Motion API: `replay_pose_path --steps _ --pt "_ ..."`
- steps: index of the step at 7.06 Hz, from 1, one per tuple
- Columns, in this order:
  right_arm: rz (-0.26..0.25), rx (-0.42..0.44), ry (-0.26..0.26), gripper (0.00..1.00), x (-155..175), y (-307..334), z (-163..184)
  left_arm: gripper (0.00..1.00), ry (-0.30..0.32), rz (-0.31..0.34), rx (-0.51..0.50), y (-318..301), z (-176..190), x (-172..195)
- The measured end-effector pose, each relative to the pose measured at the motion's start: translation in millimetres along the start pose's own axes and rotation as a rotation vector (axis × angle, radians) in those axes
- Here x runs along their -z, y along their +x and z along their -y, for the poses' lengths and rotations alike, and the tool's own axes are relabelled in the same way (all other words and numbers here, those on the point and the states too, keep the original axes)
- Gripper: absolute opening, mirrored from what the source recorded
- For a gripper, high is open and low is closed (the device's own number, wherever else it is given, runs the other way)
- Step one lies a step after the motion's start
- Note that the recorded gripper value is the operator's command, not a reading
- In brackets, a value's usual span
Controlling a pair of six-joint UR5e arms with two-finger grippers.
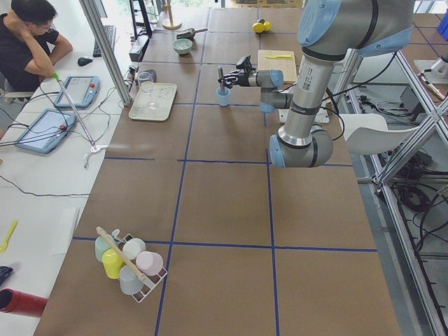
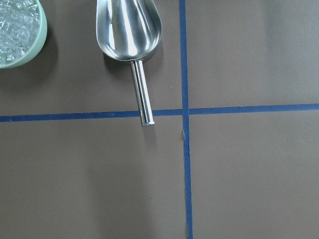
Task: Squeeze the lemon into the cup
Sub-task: 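Press the muddler down into the cup onto the lemon slice with the left gripper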
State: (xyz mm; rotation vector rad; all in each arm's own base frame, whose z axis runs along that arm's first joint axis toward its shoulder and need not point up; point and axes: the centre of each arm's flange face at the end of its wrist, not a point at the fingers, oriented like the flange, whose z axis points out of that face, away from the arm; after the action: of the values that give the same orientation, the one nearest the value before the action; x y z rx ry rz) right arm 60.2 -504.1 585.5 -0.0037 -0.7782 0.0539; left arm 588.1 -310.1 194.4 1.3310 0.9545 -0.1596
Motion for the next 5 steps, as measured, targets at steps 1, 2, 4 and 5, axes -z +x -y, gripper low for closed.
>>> replay_pose_path --steps 1,2,4,5 --pt "0.000 0.000 0.000 1.00 0.2 -0.2 0.2 0.00 0.002 -0.002 0.003 0.4 1.7 0.6" --pt "0.000 0.000 0.000 1.00 0.1 -0.1 0.4 0.00 0.009 -0.007 0.011 1.2 6.4 2.3" --pt "0.001 0.001 0.002 1.00 1.2 -1.3 1.6 0.00 0.028 -0.025 0.036 2.9 20.9 7.7" --pt "0.001 0.003 0.004 1.00 2.0 -2.2 2.4 0.00 0.037 -0.033 0.040 3.5 29.3 11.2"
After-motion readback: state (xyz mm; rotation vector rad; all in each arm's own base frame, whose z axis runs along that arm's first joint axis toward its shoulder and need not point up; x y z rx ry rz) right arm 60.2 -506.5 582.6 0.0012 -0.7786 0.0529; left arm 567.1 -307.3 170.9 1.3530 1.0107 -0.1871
